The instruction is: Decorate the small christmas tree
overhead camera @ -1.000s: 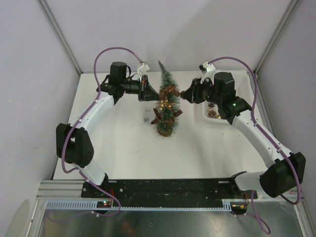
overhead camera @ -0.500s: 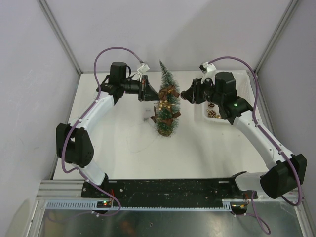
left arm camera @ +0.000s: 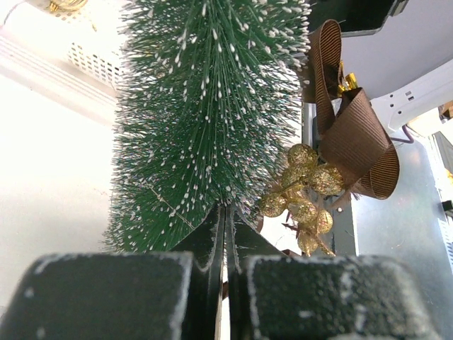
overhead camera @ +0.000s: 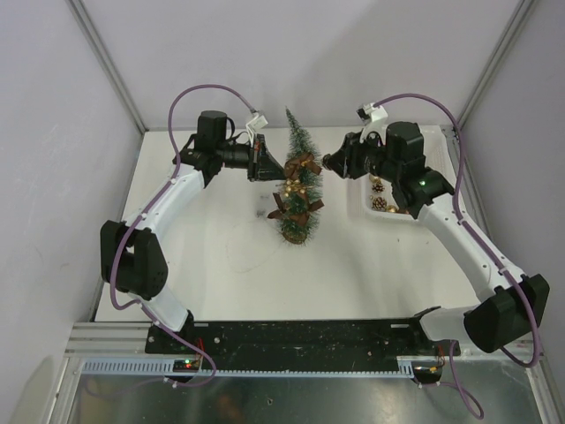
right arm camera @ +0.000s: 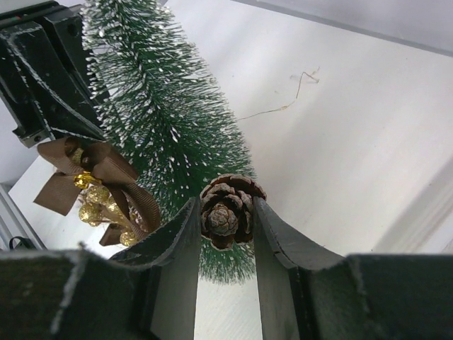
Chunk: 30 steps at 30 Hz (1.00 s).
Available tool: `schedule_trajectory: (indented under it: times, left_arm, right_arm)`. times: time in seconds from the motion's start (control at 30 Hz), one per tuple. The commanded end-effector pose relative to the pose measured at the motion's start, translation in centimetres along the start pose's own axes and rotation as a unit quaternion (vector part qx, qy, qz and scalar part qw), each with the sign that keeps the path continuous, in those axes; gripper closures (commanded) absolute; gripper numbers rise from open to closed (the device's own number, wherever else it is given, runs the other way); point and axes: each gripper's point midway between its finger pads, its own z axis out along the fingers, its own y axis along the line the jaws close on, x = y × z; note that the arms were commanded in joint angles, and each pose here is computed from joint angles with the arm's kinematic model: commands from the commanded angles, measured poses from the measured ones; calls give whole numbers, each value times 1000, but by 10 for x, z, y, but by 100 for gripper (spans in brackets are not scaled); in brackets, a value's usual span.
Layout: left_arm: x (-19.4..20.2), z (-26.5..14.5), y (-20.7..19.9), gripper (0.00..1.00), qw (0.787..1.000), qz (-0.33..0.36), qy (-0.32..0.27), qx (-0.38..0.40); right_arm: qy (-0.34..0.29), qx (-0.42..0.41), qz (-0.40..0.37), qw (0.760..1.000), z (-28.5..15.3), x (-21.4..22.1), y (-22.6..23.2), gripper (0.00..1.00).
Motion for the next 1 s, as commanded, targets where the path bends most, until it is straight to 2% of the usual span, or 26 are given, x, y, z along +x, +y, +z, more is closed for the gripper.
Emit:
schedule_trajectory:
  times: [0.0,0.5,0.97]
  left_arm:
    - [-17,-4,-20,100,999,38,-13,18]
    - [-17,-3,-20,100,999,36,-12,21]
    - [-15,-4,-20,100,999,36,-12,21]
  right_arm:
    - [-28,-9,-20,999,4,-22,4,91]
    - [-11,32,-8,999,11,-8,-28,93]
    - [-5,11,11,1000,23,7,-22,92]
